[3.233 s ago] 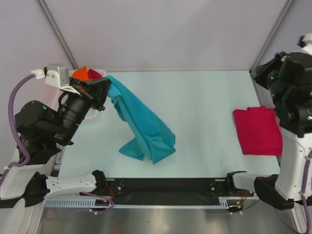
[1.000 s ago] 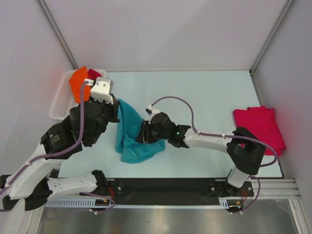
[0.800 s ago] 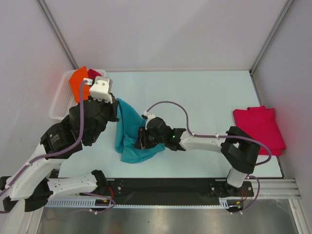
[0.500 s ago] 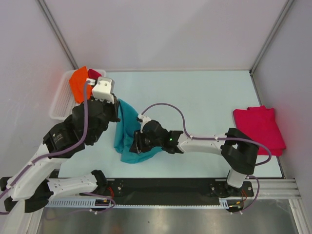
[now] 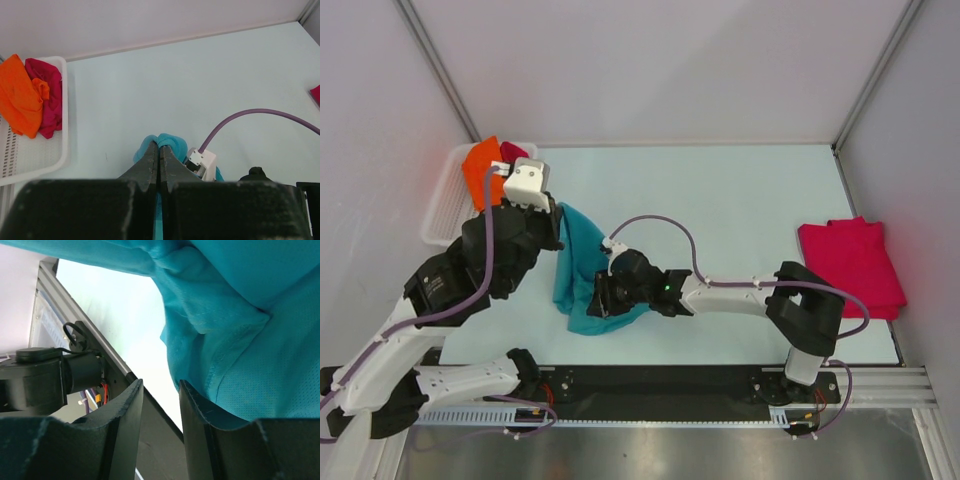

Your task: Fold and stack the t-shirts

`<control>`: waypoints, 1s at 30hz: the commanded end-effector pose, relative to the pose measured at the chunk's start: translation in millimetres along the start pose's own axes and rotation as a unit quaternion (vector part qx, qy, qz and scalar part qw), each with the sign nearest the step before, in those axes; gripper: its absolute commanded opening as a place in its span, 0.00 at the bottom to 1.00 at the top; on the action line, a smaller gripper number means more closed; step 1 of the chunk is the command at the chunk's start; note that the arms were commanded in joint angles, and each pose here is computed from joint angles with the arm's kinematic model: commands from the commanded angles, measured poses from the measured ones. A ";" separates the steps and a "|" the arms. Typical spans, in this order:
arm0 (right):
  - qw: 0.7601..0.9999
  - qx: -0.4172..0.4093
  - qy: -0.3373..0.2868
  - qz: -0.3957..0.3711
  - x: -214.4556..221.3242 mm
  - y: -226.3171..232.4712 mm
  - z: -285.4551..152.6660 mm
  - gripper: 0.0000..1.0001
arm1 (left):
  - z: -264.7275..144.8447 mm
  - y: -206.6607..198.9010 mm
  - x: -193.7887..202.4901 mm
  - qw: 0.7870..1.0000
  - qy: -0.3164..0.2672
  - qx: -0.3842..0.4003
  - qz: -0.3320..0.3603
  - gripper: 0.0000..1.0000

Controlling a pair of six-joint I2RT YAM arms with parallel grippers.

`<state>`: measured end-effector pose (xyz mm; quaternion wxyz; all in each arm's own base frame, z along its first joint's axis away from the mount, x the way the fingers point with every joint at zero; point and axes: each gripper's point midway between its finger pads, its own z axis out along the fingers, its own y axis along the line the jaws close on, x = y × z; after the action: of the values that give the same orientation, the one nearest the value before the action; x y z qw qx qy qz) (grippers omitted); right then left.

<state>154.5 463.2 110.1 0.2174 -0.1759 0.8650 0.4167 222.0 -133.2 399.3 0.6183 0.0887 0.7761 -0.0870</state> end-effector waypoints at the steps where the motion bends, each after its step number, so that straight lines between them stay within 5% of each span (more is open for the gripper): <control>1: 1.000 -0.013 -0.004 0.003 -3.5 10.4 4.0 0.40 | -4.0 2.8 -11.8 1.000 -0.022 0.003 -0.014 0.00; 21: 1.000 0.004 0.017 0.004 12.0 -7.3 23.0 0.34 | -11.8 13.3 -15.9 0.999 -0.034 -0.003 -0.018 0.00; 25: 1.000 0.011 0.020 0.002 11.4 -7.7 20.5 0.03 | -11.6 14.1 -16.0 0.999 -0.034 -0.005 -0.018 0.00; 30: 0.998 0.063 -0.011 -0.017 -3.8 -12.1 -17.5 0.00 | -15.7 18.8 -17.6 0.999 -0.038 -0.008 -0.016 0.00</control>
<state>152.6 458.8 69.7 0.1933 -0.1750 0.8883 0.3780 216.2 -118.5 407.6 0.6305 0.0761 0.7670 -0.0916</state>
